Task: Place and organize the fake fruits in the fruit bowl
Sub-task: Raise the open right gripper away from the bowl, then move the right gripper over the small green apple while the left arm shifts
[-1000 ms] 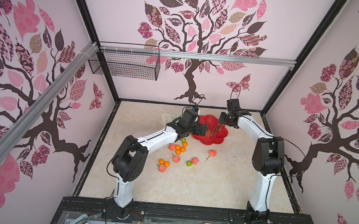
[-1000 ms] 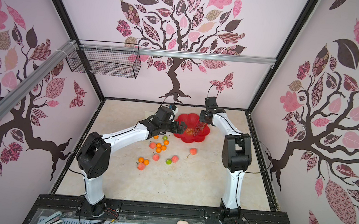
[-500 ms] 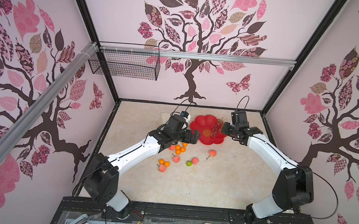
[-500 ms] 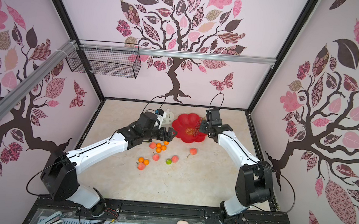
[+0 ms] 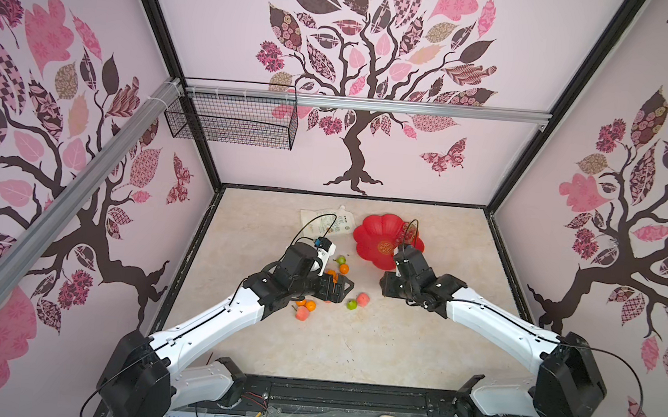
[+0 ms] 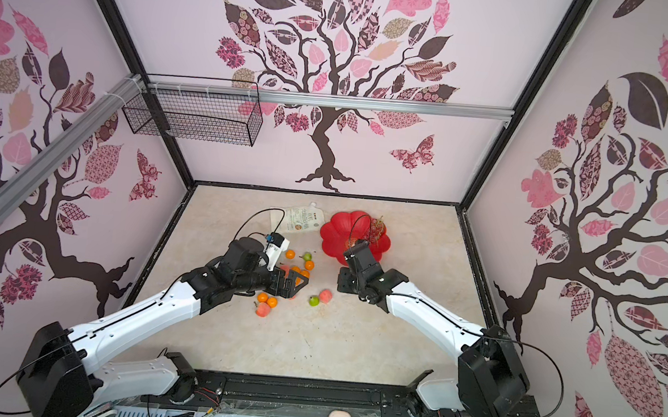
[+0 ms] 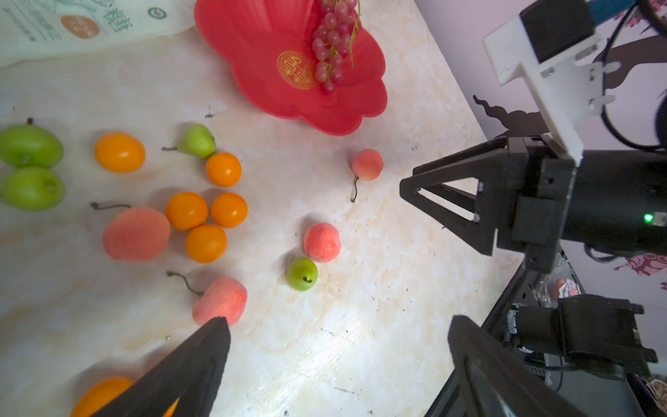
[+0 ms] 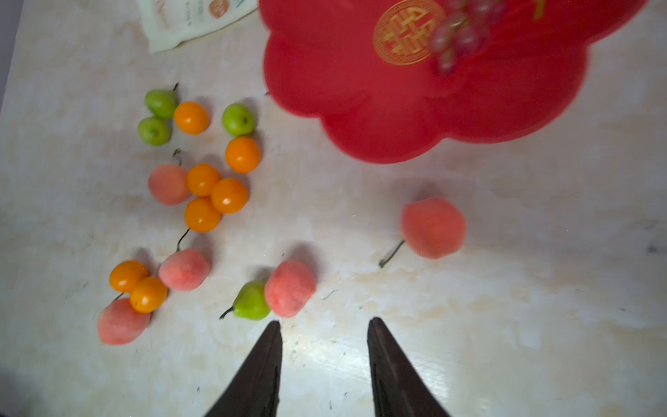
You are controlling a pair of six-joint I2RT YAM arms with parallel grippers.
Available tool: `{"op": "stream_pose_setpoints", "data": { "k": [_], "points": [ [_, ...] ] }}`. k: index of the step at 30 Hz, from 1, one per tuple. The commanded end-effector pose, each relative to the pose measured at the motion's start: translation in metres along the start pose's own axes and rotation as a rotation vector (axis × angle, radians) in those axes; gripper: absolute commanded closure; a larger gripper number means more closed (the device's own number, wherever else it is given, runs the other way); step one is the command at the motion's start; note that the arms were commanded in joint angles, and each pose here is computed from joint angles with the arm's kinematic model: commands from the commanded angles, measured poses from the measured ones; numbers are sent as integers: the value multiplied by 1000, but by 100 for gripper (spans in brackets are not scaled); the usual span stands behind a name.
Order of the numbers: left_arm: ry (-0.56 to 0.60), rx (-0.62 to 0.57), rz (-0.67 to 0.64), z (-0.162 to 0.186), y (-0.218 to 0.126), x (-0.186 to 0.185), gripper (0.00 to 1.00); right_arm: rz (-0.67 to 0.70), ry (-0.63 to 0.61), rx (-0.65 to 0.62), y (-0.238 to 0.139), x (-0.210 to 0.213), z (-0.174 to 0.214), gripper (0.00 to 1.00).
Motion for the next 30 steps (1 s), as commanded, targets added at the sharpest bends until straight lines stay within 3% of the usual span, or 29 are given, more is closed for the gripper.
{"op": "stream_pose_setpoints", "data": {
  "k": [1, 10, 30],
  "points": [
    [-71, 3, 13, 24, -7, 5, 2, -8, -84, 62, 9, 25, 15, 63],
    [-282, -81, 7, 53, -34, 39, 2, 40, -214, 185, 37, 50, 36, 69],
    [-341, -88, 99, 53, -24, 48, 2, 47, -349, 280, 60, 61, 51, 68]
  ]
}}
Point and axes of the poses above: each gripper's point midway between its finger pads, its own y axis out along the fingers, its own x axis along the line the jaws close on, z = x × y, the point moved 10 cm from there along -y, back along the fingers, and after that the axes turned 14 degrees about y, right-handed, at the moved point
